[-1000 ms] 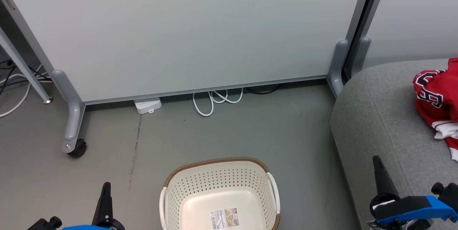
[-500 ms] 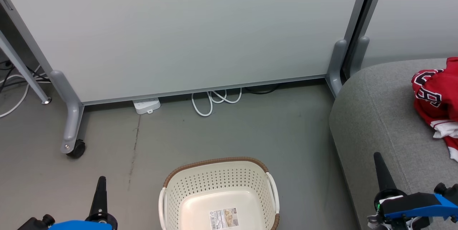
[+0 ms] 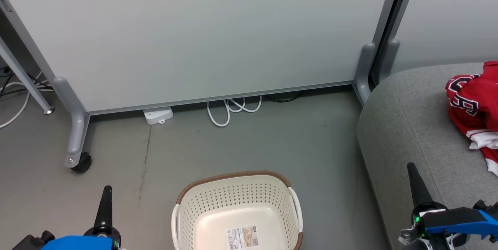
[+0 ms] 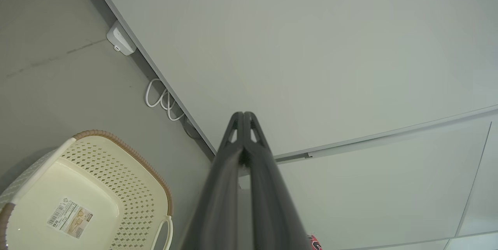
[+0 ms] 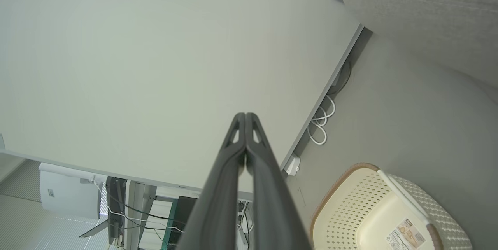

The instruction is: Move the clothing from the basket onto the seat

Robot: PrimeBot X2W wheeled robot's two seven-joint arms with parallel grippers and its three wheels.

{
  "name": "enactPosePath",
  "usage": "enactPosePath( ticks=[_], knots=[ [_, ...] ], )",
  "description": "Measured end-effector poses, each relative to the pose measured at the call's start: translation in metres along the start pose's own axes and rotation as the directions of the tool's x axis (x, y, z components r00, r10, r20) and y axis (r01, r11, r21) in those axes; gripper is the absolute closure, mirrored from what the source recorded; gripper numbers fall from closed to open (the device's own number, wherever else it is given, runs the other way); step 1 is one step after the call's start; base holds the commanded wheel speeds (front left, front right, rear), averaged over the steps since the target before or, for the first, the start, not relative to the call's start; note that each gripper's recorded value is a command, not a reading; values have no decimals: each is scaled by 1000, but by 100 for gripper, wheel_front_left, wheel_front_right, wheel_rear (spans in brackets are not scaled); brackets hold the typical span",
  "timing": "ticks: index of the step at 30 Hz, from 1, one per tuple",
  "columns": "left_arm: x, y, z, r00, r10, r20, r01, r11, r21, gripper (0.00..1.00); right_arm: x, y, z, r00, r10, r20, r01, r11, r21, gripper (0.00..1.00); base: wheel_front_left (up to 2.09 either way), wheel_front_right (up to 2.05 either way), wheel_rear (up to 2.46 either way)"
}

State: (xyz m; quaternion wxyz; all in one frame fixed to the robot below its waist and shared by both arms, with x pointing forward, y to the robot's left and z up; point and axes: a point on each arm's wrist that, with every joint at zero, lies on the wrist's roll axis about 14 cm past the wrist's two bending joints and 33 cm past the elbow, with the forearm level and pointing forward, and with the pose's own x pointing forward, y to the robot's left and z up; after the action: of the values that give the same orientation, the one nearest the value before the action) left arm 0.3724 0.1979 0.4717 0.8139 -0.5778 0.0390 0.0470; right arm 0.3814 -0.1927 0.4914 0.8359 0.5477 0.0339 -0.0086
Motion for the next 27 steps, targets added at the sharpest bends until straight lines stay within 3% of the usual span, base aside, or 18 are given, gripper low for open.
enactPosePath(
  ticks=[27],
  knots=[
    [6, -17, 6, 998, -56, -1, 55, 978, -204, 100, 3, 4, 6, 1000, 21, 22, -26, 970, 242, 100, 0, 0, 0]
  ],
)
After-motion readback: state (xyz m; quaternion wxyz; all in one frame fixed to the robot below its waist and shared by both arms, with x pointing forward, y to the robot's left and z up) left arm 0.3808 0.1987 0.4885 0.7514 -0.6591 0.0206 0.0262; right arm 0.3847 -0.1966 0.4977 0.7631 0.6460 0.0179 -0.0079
